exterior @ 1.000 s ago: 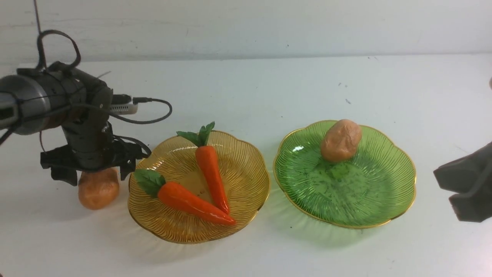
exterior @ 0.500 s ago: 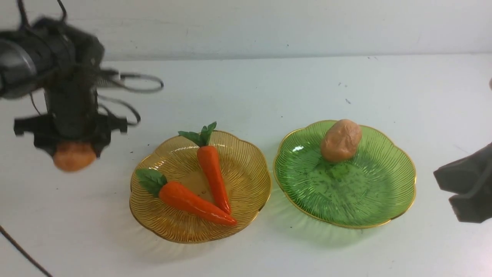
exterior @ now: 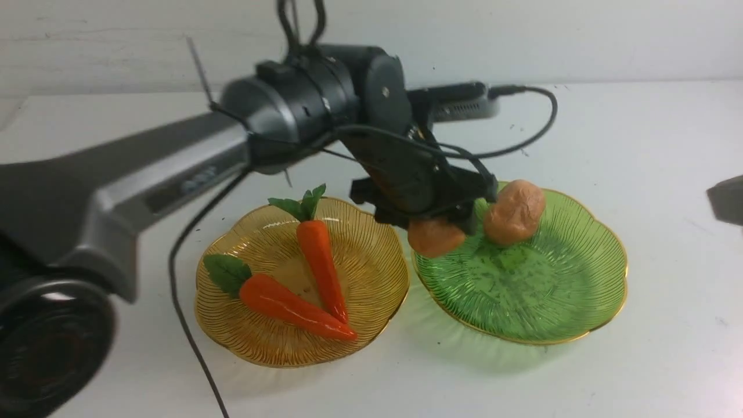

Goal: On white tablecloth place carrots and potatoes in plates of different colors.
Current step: 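Pick up the potato beside the plates and place it on a plate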

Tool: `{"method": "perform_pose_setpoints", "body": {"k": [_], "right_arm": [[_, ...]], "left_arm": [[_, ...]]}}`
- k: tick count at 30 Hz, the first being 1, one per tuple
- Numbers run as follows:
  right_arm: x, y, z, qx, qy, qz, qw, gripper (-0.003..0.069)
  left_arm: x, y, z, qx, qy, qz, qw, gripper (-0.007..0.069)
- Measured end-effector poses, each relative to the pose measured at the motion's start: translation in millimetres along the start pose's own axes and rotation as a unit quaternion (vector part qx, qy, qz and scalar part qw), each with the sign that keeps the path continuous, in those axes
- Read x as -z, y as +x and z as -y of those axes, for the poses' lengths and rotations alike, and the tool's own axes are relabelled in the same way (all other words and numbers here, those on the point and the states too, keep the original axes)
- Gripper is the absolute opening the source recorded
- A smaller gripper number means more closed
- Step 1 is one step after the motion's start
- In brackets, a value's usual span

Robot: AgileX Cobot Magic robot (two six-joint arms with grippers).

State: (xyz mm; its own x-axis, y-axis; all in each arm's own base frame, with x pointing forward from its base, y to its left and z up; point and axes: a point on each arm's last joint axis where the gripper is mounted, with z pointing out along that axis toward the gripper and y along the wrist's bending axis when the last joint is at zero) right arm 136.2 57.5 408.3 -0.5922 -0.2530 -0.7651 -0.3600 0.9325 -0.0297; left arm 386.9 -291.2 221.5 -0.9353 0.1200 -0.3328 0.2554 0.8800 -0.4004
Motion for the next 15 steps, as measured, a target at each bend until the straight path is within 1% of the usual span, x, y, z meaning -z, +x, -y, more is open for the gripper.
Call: {"method": "perform_pose_setpoints", "body": {"k": [5,7,12,14,15], "right_arm": [[37,16,6,-0.024,0.014,0.028,0.999,-0.0015],[47,22,7,-0.030,0.015,0.037,0.999,-0.0015],[77,40,11,-0.048,0.014,0.069,0.996,-0.0015],[95,54,13,-0.057,0.011,0.098,0.993,-0.0015],[102,64,14,-0.061,0.008,0.121,0.991,-0.0015]], "left_arm": [[-26,-10,-1,-0.007,0.016,-0.006,1.000,0.0549],[-31,-13,1,-0.013,0.023,-0.005,1.000,0.0590],[-29,-19,6,-0.020,0.037,0.004,0.999,0.0664],[-26,-21,8,-0.021,0.041,0.006,0.999,0.0678],[-23,-23,9,-0.023,0.043,0.005,0.999,0.0673]]}}
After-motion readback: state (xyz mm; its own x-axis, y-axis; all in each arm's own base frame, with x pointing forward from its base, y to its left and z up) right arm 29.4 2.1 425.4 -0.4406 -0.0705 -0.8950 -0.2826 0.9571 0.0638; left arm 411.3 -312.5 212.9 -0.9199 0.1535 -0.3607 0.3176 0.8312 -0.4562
